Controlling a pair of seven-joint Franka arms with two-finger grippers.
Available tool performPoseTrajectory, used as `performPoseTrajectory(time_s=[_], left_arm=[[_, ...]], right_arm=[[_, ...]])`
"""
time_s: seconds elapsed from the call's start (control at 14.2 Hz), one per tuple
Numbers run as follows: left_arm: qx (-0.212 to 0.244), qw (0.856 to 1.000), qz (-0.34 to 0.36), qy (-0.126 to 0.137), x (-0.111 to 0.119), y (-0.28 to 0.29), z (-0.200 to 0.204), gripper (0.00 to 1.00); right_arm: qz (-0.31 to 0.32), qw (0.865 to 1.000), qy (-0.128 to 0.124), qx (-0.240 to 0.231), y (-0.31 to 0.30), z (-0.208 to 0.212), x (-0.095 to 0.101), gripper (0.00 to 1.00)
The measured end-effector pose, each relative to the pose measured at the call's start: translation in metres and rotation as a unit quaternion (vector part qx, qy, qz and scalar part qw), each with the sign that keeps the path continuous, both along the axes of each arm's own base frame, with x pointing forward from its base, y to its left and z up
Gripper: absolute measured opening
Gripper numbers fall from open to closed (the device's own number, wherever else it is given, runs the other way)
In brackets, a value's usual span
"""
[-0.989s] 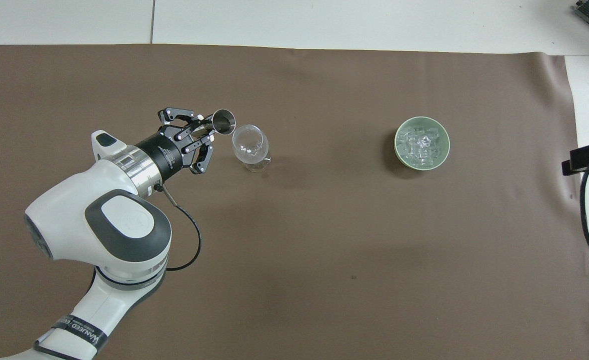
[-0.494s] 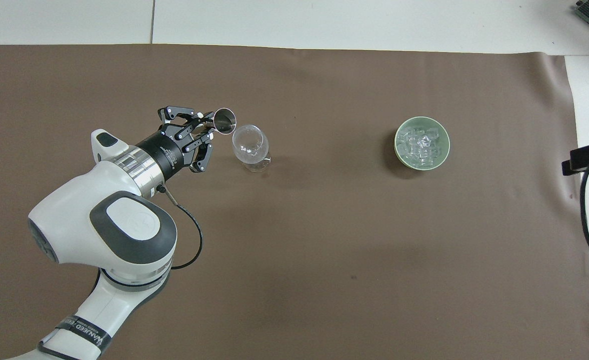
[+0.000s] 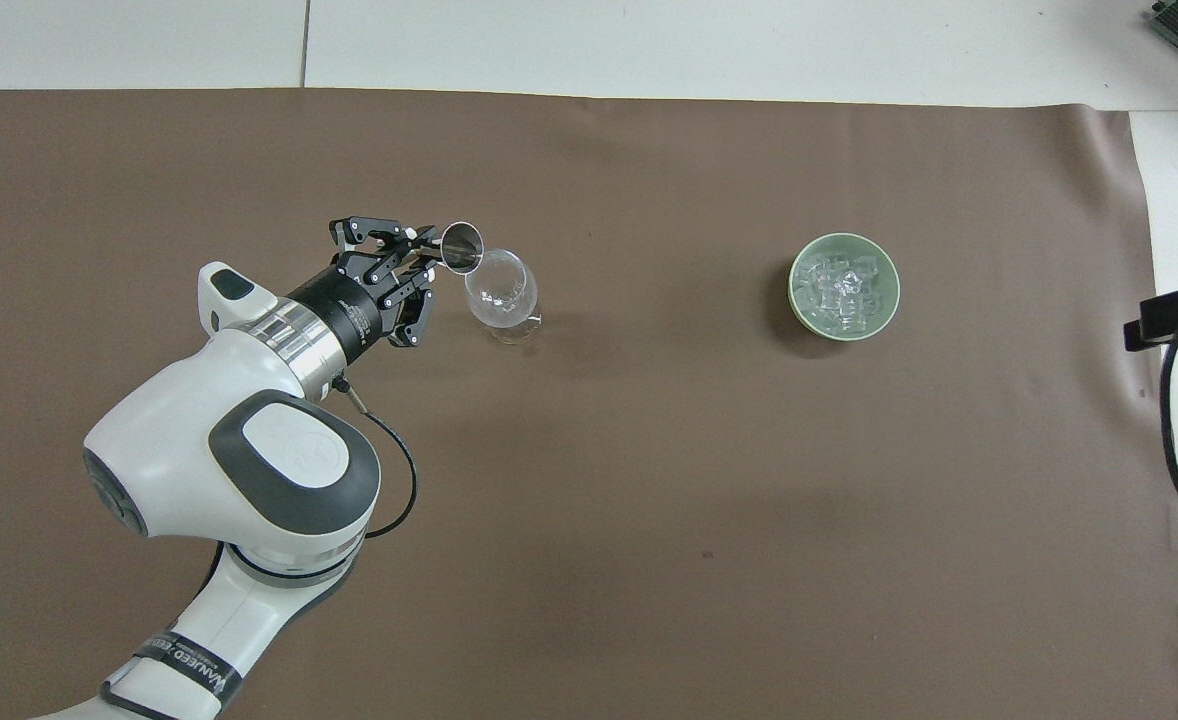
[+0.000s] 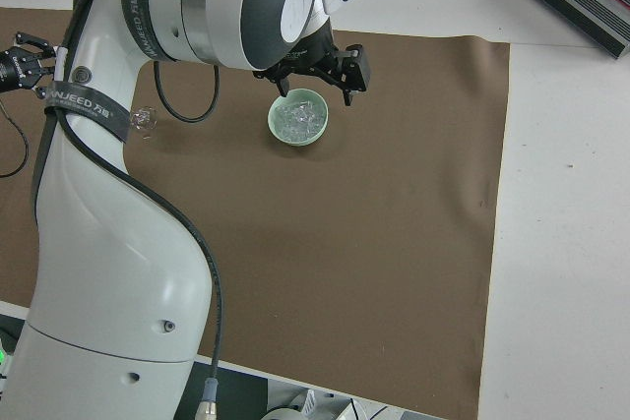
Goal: Pour wine and add ice with both arms
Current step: 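Position the silver cup above the clear glass rim with the left gripper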
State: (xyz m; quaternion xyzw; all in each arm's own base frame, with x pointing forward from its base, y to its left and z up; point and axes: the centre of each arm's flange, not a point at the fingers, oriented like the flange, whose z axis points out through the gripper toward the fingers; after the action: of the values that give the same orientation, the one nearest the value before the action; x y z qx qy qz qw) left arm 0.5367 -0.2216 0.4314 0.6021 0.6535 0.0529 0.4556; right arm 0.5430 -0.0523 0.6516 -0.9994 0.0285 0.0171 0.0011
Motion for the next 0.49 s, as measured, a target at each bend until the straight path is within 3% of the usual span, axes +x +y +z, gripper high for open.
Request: performPoseTrajectory(time_s=[0.49], left_arm=[[0.041,0.999,-0.011,-0.027,-0.0014,-0.0032,-0.0009,0.22]], right_arm=[[0.0,1.0,0.0,0.0,0.0,0.0,0.0,1.0]])
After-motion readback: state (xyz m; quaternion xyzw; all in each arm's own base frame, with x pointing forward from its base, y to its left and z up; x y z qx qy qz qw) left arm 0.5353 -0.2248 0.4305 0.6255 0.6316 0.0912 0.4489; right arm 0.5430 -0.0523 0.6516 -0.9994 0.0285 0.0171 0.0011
